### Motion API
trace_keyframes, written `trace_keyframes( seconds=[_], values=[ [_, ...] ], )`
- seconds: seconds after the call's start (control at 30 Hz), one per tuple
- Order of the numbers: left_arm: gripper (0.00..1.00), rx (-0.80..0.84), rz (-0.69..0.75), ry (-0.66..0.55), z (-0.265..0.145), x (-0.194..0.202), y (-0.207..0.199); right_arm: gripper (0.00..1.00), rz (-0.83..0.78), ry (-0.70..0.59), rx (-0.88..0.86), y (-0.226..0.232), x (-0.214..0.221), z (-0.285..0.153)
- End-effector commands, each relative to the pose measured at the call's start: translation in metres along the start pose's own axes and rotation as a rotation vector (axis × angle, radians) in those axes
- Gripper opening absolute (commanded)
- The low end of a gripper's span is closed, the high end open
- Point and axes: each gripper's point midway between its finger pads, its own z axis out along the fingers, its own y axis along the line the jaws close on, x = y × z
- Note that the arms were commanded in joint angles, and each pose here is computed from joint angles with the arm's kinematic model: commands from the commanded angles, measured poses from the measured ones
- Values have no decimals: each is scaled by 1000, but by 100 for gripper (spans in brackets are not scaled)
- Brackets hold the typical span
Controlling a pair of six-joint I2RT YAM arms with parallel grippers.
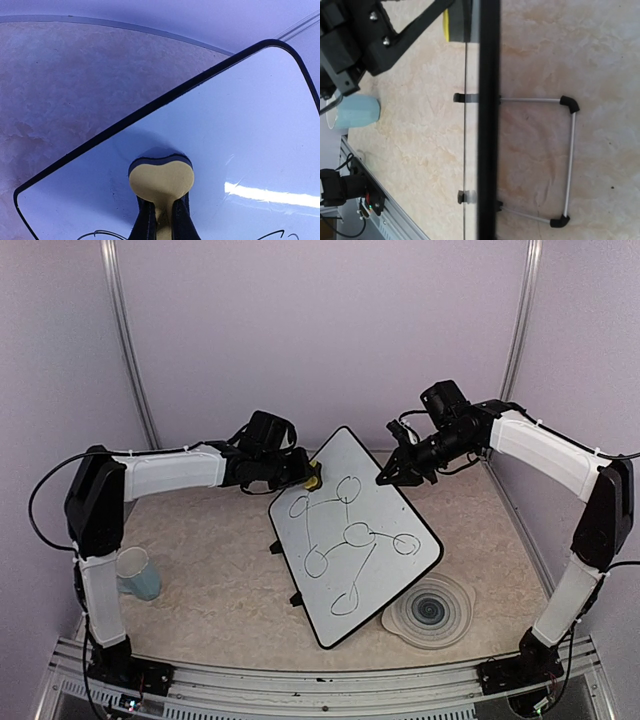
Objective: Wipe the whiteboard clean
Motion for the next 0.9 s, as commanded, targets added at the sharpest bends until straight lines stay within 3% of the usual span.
trace_keyframes(
  seconds=[0.0,0.23,0.4,0.5,0.73,0.87],
  values=[
    [0,47,-39,222,16,82,9,0,-225,-59,-130,39,-9,-8],
    [0,-153,-106,281,15,120,93,0,-215,-61,-111,35,-9,-8],
    [0,-202,-109,292,8,133,109,0,-208,-63,-105,32,-8,-7],
    [0,-153,-71,273,6,127,87,0,-203,-69,-103,31,-7,-7],
    [0,89,63,212,-10,108,-30,0,-195,-76,-106,29,-7,-5],
    [0,104,18,189,-12,102,-33,0,-184,-81,-101,27,-6,-5]
  ],
)
